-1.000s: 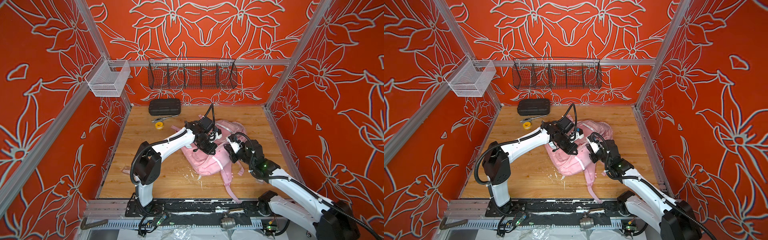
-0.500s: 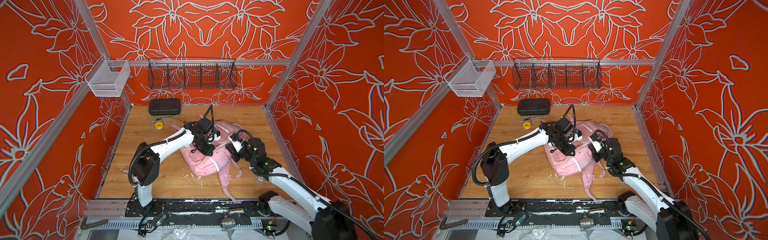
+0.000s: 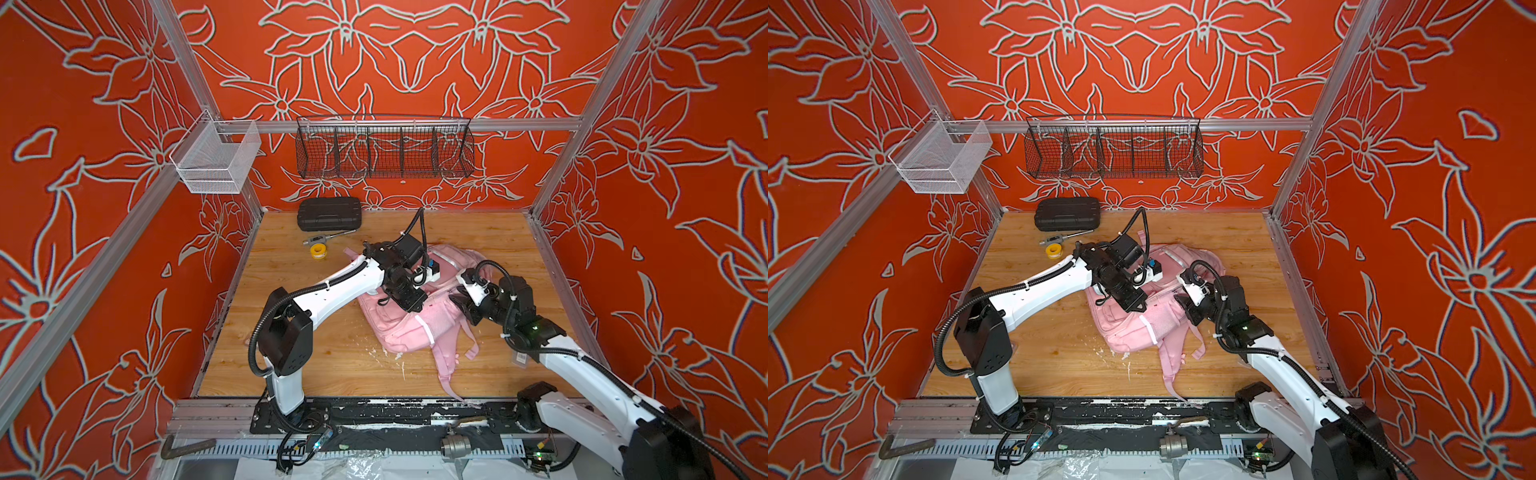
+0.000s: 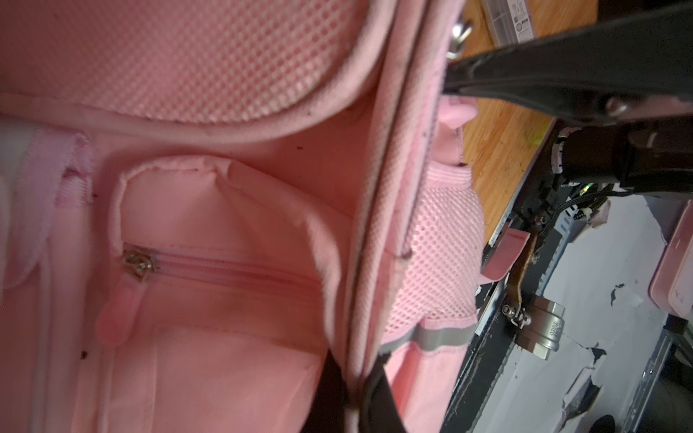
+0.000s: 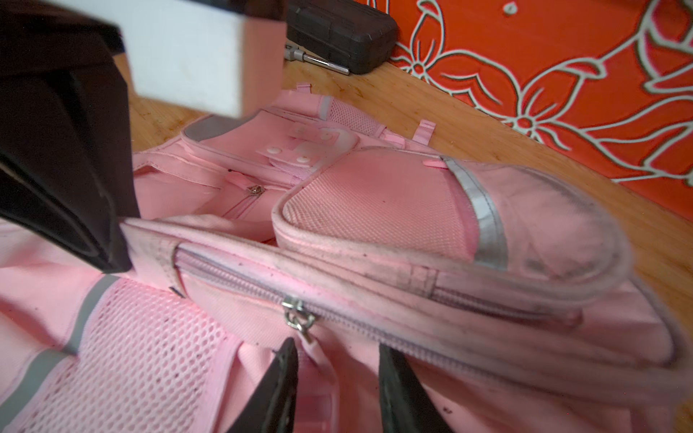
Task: Pack the student bag
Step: 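Keep drawing the zipper pull toward the bag's far end with the right gripper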
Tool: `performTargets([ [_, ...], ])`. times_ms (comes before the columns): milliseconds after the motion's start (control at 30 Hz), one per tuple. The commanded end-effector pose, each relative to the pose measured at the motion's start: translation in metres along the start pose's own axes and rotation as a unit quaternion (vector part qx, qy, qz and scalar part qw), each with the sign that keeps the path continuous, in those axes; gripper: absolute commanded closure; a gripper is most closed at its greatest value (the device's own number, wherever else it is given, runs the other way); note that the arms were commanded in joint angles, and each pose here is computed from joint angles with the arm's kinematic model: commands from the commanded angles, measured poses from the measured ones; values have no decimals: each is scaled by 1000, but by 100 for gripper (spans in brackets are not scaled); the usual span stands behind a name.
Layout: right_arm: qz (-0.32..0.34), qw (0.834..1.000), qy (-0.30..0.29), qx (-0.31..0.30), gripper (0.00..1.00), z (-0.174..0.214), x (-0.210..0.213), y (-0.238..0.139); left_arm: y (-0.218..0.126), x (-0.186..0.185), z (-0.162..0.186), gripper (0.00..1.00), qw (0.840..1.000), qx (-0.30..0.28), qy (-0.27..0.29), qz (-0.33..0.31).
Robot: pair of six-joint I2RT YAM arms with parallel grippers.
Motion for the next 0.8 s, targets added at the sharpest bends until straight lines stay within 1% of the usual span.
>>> performTargets([
  [0,-48,999,-10,-22,62,-6,7,-2,-28,-20,4,100,997,-31,62,36],
  [67,-74,997,-6,-20,62,-8,9,0,-28,-19,6,100,996,-33,76,32],
  [200,-107,994,8,-21,64,-10,11,7,-29,-19,7,100,994,-39,96,28],
  [300,-127,991,12,-27,69,-12,12,11,-31,-18,6,100,993,-43,104,26],
  [433,-143,989,19,-37,79,-18,12,15,-30,-17,4,100,993,-44,105,25],
  [500,-145,989,19,-40,86,-19,11,15,-29,-16,3,100,993,-45,104,22],
  [633,-135,990,15,-32,95,-17,12,12,-29,-12,2,100,994,-46,101,17],
  [767,-98,995,9,-26,100,-16,8,6,-30,-7,4,100,994,-44,98,9],
])
Point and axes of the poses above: each gripper's point midway between its finger pads, its own y axis out along the fingers, its own x axis along the line the jaws close on, z = x × y, the point moved 7 cm from there along -y, back along the fingers, and after that the axes turned 8 degrees about -y, right-handed, at the moved point
